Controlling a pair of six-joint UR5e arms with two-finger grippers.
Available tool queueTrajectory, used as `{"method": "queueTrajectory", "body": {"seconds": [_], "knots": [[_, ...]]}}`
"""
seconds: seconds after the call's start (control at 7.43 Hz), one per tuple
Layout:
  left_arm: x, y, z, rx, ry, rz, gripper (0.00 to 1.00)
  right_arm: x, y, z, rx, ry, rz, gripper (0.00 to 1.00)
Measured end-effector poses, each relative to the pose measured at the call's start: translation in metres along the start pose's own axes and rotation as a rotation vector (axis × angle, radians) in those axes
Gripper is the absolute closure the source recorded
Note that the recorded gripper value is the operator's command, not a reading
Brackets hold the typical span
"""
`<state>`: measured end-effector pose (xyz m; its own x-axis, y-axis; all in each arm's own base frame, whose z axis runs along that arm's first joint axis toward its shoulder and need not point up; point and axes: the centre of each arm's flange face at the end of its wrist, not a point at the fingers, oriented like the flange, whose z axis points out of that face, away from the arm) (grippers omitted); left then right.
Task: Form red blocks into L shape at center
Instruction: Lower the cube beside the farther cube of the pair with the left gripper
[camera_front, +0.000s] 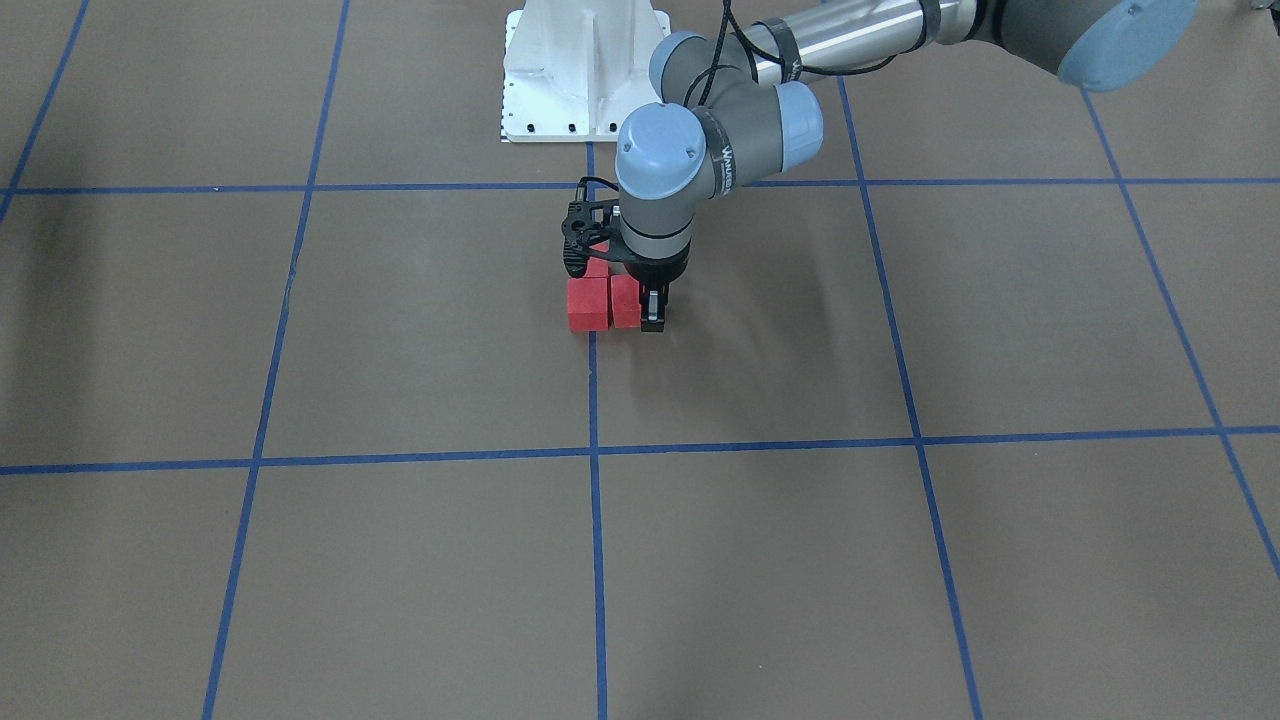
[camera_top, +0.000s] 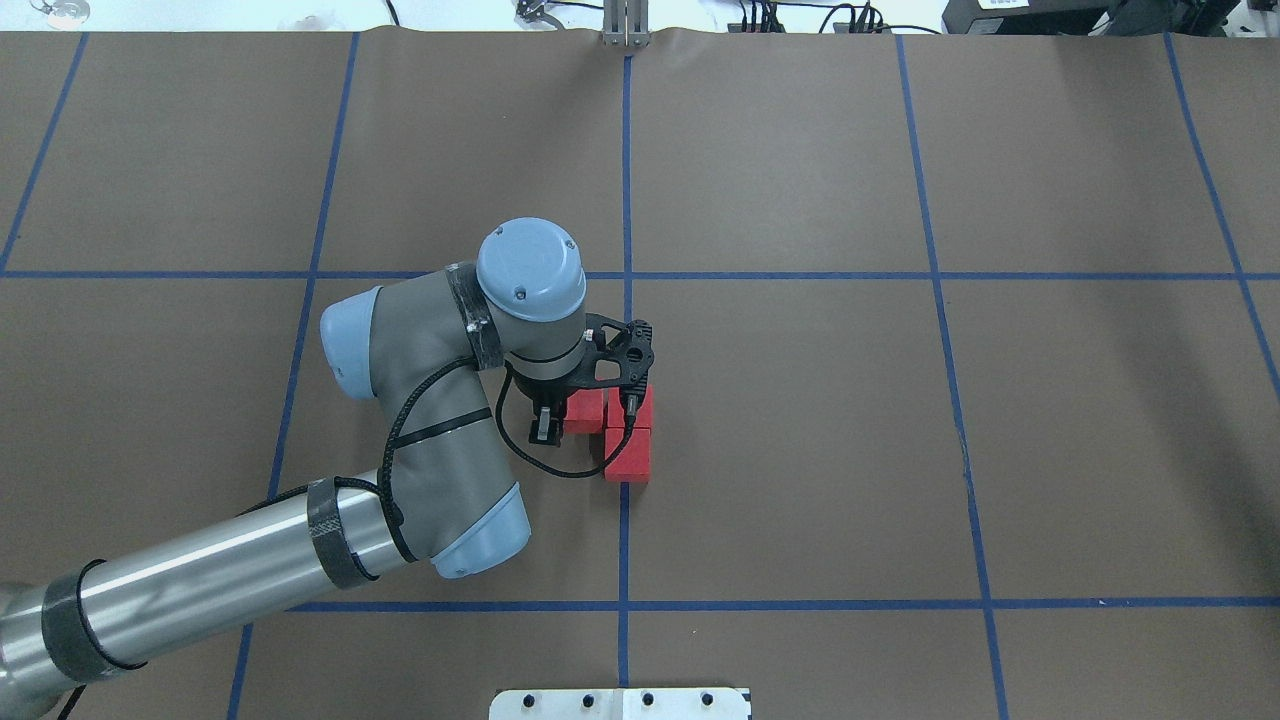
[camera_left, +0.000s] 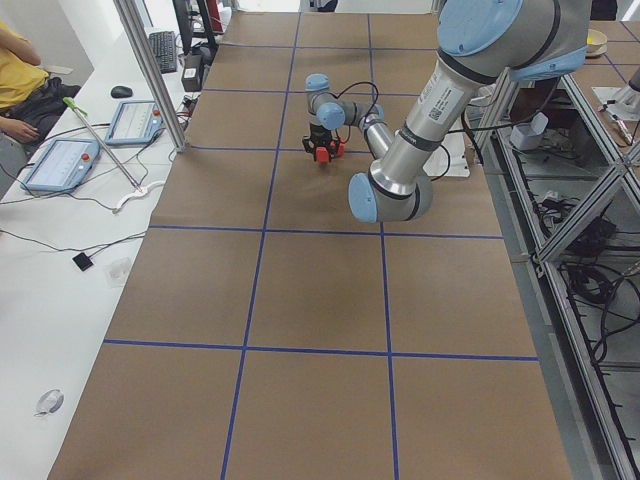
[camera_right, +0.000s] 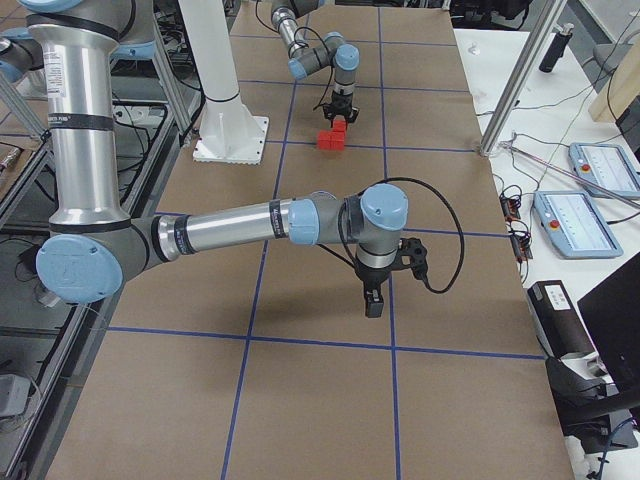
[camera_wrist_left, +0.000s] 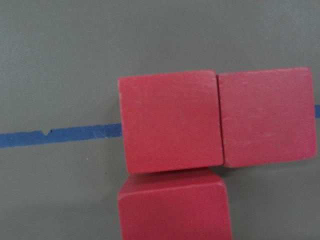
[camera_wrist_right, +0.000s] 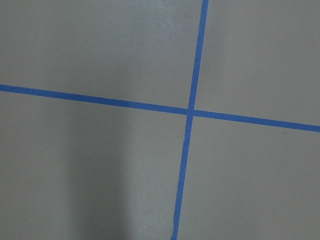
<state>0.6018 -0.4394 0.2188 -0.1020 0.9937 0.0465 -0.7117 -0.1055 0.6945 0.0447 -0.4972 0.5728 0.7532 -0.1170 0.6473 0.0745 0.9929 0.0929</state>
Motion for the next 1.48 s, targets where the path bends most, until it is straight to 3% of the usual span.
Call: {"method": "queueTrajectory", "body": {"seconds": [1.08,1.48], "knots": [[0.003,-0.004,0.010,0.013,0.001,0.011,0.67,-0.001,-0.001,-0.001,0.002,0.000,0.001,0.00],[0.003,-0.004,0.012,0.011,0.002,0.010,0.60,-0.001,-0.002,-0.002,0.003,0.000,0.000,0.00]]}}
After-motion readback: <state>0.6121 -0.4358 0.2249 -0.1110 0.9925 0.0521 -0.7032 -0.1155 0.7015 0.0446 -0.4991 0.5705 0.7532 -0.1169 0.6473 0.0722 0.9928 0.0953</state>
